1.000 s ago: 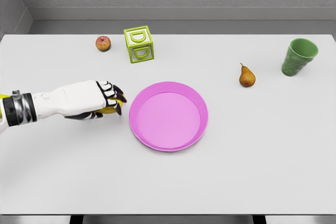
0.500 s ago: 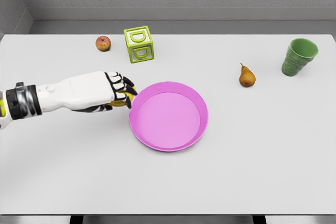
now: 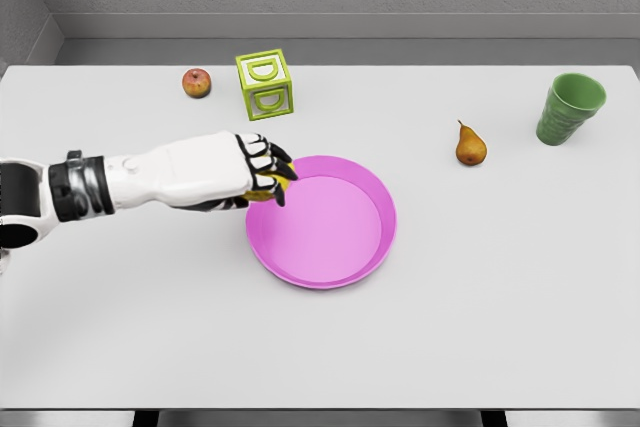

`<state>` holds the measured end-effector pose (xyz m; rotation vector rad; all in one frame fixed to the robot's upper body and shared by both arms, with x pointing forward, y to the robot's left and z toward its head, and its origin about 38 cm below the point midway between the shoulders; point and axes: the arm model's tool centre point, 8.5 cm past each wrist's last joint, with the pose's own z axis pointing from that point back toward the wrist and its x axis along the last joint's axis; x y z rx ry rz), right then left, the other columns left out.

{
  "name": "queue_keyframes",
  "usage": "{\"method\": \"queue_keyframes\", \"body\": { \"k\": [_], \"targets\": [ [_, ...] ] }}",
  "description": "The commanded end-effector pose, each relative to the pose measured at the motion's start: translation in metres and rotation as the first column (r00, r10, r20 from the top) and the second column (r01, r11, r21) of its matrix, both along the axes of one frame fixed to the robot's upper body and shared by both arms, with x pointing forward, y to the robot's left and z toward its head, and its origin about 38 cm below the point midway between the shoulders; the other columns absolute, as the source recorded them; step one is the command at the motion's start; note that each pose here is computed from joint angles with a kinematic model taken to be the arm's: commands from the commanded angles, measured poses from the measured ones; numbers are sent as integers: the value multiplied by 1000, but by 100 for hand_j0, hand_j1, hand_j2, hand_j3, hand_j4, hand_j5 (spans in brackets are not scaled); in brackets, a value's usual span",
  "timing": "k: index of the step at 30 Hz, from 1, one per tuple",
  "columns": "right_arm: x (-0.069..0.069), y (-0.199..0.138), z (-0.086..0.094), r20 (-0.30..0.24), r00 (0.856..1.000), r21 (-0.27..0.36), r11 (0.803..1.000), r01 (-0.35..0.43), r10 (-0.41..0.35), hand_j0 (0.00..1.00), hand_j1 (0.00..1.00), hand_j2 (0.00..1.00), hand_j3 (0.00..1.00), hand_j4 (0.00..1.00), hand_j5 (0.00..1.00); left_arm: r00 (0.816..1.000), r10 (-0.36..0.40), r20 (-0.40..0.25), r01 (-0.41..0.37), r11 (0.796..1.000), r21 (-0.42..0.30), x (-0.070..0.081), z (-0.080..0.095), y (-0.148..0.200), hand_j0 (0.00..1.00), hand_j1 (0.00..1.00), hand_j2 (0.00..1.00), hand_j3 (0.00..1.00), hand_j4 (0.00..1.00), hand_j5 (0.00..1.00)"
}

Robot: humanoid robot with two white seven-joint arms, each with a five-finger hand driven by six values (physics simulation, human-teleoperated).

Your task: Put the lemon on the plate with left arm

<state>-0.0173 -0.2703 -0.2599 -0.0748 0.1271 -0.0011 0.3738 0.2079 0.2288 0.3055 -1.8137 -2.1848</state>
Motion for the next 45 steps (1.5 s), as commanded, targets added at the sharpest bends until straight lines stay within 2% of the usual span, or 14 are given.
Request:
{"method": "queue_keyframes", "body": {
  "k": [1,15,23,24,26,28,30,40,41,43,45],
  "targets": [
    [0,0,0,1,1000,0,1000,1,-1,100,100,100,100,100,100,1000,-12,-8,12,1000,-15,0,-1,-8,58,58,58,58,58,58],
    [0,0,0,0,1000,0,1000,1,-1,100,100,100,100,100,100,995,-100,-23,99,995,-25,-4,-7,-49,58,58,58,58,58,58],
    [0,0,0,0,1000,0,1000,1,-1,100,100,100,100,100,100,994,-98,-40,98,995,-6,-4,-17,-51,58,58,58,58,58,58],
    [0,0,0,0,1000,0,1000,1,-1,100,100,100,100,100,100,994,-98,-40,98,995,-5,-3,-18,-51,60,60,60,60,60,60],
    [0,0,0,0,1000,0,1000,-1,1,100,100,100,100,100,100,995,-95,-32,95,995,-2,-3,-17,-51,72,72,72,72,72,72],
    [0,0,0,0,1000,0,1000,1,-1,100,100,100,100,100,100,995,-95,-28,94,996,-6,-2,-16,-51,90,90,90,90,90,90],
    [0,0,0,0,1000,0,1000,1,-1,100,100,100,100,100,100,995,-93,-25,93,996,-8,-2,-15,-50,97,97,97,97,97,97],
    [0,0,0,0,1000,0,1000,-1,1,100,100,100,100,100,100,996,-91,-21,90,996,-17,-3,-10,-46,97,97,97,97,97,97],
    [0,0,0,0,1000,0,1000,-1,1,100,100,100,100,100,100,995,-94,-21,94,995,-26,-3,-7,-46,100,100,100,100,100,100],
    [0,0,0,0,1000,0,1000,1,-1,100,100,100,100,100,100,998,-52,-47,52,999,-12,-3,2,-12,100,100,100,100,100,100],
    [0,0,0,0,1000,0,1000,-1,1,100,100,100,100,100,100,998,20,-63,-18,1000,20,1,21,33,100,100,100,100,100,100]
  ]
}}
